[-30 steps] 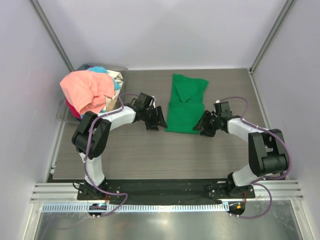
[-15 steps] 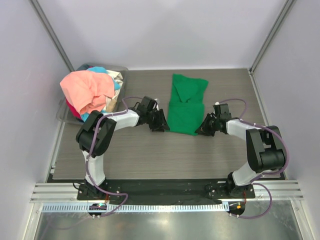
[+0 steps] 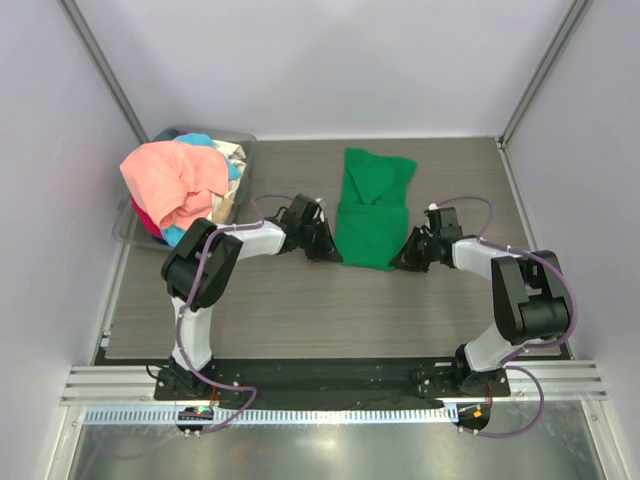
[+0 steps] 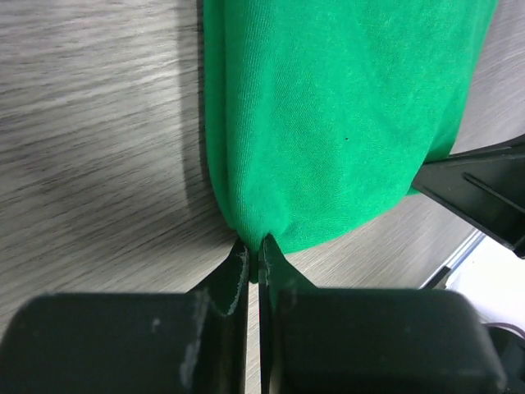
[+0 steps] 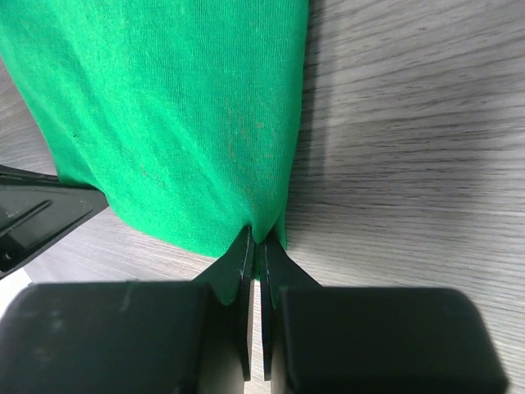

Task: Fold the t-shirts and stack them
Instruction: Fold the tshirt

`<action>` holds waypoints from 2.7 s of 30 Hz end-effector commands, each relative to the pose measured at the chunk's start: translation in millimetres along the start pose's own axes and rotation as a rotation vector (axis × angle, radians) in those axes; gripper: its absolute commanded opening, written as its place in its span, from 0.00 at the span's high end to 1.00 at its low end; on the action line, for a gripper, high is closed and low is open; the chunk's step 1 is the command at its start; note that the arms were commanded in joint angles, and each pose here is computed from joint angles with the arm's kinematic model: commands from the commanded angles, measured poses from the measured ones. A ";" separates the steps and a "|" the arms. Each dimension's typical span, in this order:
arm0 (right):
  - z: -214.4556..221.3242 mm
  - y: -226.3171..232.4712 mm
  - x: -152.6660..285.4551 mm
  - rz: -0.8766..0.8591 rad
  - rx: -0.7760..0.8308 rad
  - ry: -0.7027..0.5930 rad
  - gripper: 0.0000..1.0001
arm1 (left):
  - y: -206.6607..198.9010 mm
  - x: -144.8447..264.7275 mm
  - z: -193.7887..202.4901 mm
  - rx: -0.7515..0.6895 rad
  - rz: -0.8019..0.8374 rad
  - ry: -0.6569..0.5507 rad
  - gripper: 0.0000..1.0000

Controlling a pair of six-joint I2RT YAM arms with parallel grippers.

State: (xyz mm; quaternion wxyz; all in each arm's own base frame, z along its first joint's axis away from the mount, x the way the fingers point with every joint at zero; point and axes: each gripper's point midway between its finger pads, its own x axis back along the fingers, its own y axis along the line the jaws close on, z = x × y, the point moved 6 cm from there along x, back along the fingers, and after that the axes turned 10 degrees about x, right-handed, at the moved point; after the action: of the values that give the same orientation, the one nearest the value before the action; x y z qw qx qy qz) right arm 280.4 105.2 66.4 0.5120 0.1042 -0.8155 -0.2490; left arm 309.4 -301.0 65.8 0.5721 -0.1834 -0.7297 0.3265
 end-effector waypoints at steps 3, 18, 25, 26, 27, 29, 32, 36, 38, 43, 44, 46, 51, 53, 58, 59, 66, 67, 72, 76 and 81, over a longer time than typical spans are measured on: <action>9.9 -5.4 16.2 0.056 0.044 0.012 0.99 | -5.9 12.9 8.5 -0.048 -0.054 -0.053 1.00; 39.4 28.8 158.4 0.147 0.055 0.006 0.99 | -84.3 132.8 139.7 -0.048 0.001 -0.047 1.00; 32.1 51.3 203.7 0.122 0.107 -0.033 0.99 | -92.3 182.4 141.8 -0.024 -0.052 -0.125 1.00; 29.3 53.1 204.6 0.120 0.115 -0.032 0.99 | -87.6 189.3 140.9 -0.027 -0.081 -0.137 1.00; 23.5 56.8 206.7 0.114 0.127 -0.040 0.99 | -87.7 192.7 137.5 -0.034 -0.094 -0.160 1.00; 14.7 57.3 199.3 0.126 0.139 -0.017 0.99 | -86.1 198.3 130.8 -0.047 -0.128 -0.188 1.00; -4.7 58.0 190.9 0.163 0.159 -0.014 0.99 | -84.7 198.1 118.1 -0.050 -0.150 -0.195 1.00; -29.1 63.7 176.9 0.163 0.176 -0.013 0.99 | -82.0 192.1 92.3 0.000 -0.143 -0.181 1.00; -38.5 64.8 162.5 0.151 0.171 0.012 0.99 | -82.8 190.0 80.7 0.010 -0.136 -0.190 1.00; -62.9 69.3 145.3 0.158 0.174 0.021 0.99 | -84.9 179.0 45.2 0.026 -0.134 -0.159 1.00; -67.7 70.8 143.4 0.154 0.172 0.018 0.99 | -84.7 176.9 39.0 0.030 -0.134 -0.157 1.00; -80.4 73.5 135.4 0.158 0.170 0.021 0.99 | -86.6 169.8 22.3 0.034 -0.133 -0.151 1.00; -104.2 74.3 107.6 0.164 0.161 0.048 0.99 | -84.6 152.9 -12.8 0.063 -0.140 -0.135 1.00; -113.6 72.4 92.0 0.166 0.153 0.064 0.99 | -84.1 140.8 -27.4 0.063 -0.149 -0.129 1.00; -136.9 70.1 62.5 0.183 0.145 0.067 0.99 | -71.4 112.5 -64.0 0.102 -0.168 -0.101 1.00; -138.3 65.3 49.4 0.196 0.137 0.090 0.99 | -69.7 107.5 -70.0 0.105 -0.166 -0.096 1.00; -165.7 62.5 8.9 0.197 0.127 0.096 0.99 | -57.3 71.3 -113.4 0.110 -0.208 -0.081 1.00; -167.6 61.3 5.3 0.203 0.127 0.097 0.99 | -55.9 60.8 -120.2 0.111 -0.210 -0.079 1.00; -184.3 58.1 -14.6 0.213 0.121 0.081 0.88 | -43.0 43.9 -144.8 0.159 -0.236 -0.085 0.97; -202.1 58.1 -18.8 0.221 0.129 0.037 0.54 | -47.5 42.4 -164.4 0.176 -0.200 -0.096 0.71; -218.6 59.0 18.1 0.260 0.145 -0.098 0.00 | -88.2 90.7 -178.8 0.062 -0.113 -0.202 0.00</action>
State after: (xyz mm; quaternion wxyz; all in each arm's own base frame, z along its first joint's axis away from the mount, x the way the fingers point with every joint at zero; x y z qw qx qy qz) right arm 466.0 96.6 135.1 0.5634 0.0369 -0.8147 -0.1323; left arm 468.3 -265.1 146.8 0.5691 -0.0441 -0.7514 0.3311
